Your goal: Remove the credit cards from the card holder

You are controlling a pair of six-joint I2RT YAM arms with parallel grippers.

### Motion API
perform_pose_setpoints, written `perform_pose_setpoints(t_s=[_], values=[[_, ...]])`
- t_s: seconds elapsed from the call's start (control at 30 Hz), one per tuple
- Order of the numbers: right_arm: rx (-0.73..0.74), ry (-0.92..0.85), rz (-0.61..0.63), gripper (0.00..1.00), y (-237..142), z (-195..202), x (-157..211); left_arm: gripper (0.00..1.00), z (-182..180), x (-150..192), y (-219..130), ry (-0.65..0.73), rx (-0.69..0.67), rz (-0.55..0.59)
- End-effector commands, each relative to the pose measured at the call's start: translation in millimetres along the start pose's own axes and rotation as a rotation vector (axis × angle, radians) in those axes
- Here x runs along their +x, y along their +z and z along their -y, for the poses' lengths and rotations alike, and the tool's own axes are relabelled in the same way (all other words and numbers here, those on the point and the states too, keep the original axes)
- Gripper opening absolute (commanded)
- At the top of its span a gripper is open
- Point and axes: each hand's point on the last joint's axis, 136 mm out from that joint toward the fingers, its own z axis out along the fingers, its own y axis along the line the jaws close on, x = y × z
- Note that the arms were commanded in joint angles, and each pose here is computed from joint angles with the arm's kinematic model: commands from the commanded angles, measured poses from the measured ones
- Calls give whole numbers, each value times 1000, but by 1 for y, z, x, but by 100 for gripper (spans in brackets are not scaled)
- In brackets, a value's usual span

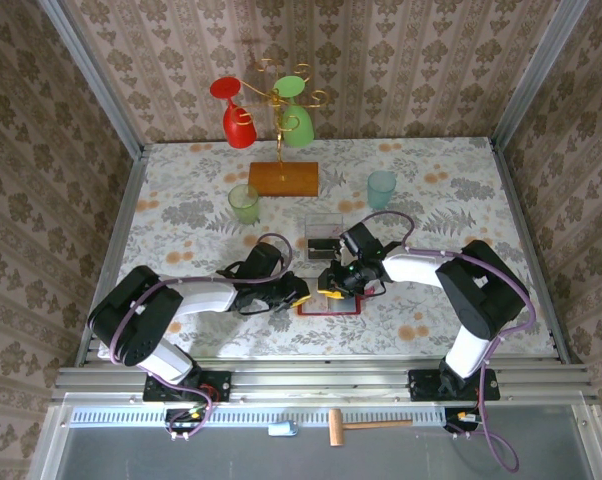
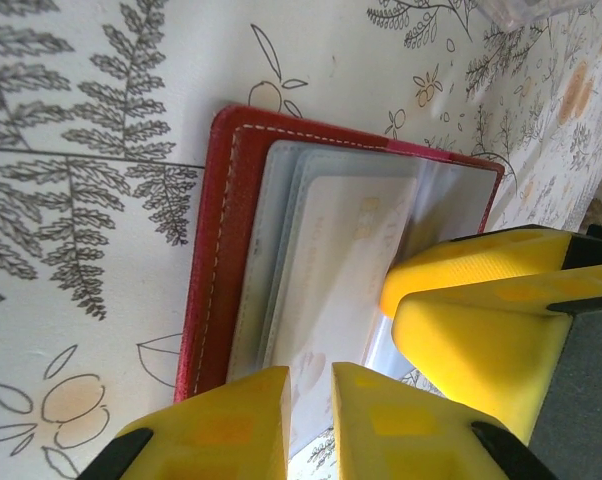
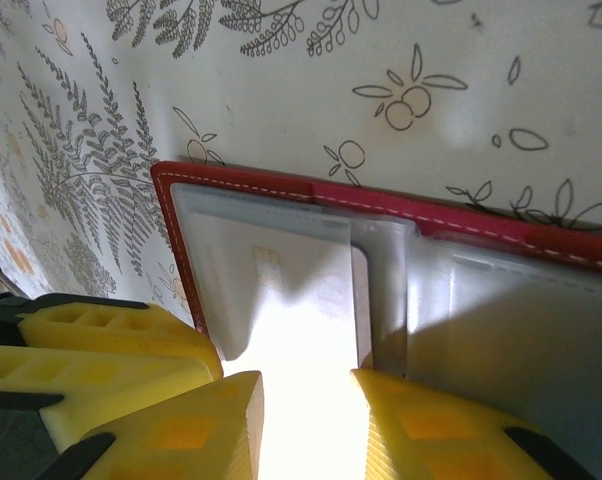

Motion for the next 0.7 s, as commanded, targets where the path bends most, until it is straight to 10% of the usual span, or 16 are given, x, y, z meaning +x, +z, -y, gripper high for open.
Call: perform_pose_setpoints(t_s=[0.0,0.67], values=[[42,-16,16,30,-6,1,-1,19,-6,1,-1,6,-25,-8],[101,-50,43,34,-19,3,-3,19,-22,5,1,-14,-69,-22]])
